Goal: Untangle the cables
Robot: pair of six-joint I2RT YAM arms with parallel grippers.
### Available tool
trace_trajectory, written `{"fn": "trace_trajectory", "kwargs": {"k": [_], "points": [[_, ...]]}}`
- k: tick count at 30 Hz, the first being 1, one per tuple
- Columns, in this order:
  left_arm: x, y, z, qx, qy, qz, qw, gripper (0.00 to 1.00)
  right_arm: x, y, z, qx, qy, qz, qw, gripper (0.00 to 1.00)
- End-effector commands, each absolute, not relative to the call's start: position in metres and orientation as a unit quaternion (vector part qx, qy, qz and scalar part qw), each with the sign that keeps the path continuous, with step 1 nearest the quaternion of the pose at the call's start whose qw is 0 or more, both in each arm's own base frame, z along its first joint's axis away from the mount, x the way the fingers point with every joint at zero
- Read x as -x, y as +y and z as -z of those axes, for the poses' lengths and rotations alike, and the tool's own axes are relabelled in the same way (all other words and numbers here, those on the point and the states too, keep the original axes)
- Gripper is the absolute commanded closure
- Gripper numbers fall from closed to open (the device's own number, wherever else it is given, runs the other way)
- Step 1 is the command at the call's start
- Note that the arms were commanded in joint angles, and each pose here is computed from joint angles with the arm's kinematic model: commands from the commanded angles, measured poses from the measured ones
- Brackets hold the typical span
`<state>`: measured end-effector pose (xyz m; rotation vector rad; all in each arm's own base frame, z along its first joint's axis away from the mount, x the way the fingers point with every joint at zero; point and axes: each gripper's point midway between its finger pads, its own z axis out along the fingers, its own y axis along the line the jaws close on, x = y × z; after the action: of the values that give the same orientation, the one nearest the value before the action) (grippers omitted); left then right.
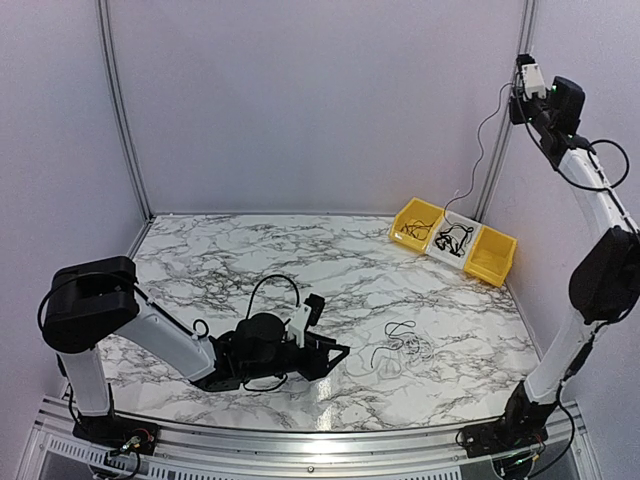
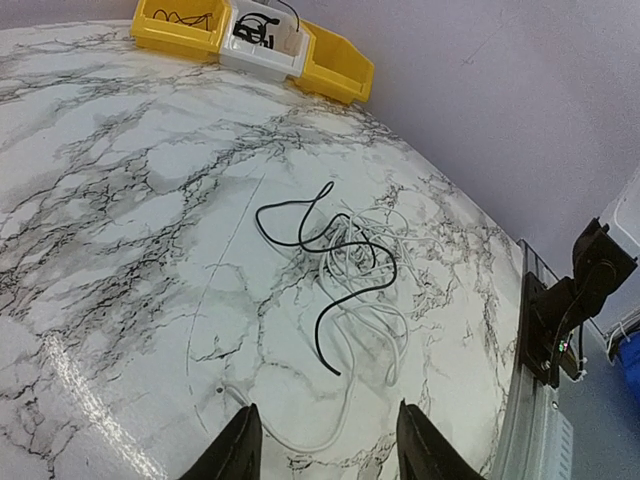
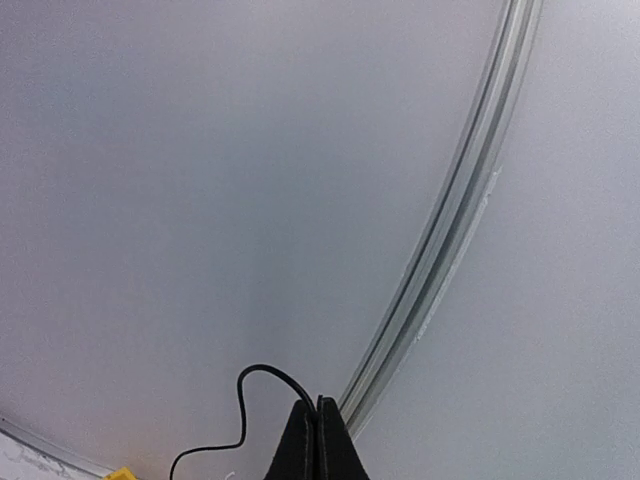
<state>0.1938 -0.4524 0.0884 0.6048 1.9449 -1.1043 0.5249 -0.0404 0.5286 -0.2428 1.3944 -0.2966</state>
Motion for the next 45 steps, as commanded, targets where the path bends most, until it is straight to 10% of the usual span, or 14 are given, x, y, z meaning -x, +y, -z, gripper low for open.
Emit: {"fn": "trace_trajectory", "kwargs": {"k": [1,27,45], "points": [[-0.188,-0.455,-0.078,-0.243,0.775,0.436,0.387,0.52,-0.542,-0.059,-0.517,0.074,0.642,0.131,0.752,1.00],[-0.186,-0.455,-0.051,-0.247,0.790,0.421,0.371,0.52,-0.557,-0.026,-0.209,0.088,0.848,-0.049,0.520,1.00],[-0.184,-0.463,-0.047,-0.267,0.785,0.423,0.366,0.52,-0.429,-0.028,-0.217,0.092,0.862,-0.011,0.499,1.00]]}}
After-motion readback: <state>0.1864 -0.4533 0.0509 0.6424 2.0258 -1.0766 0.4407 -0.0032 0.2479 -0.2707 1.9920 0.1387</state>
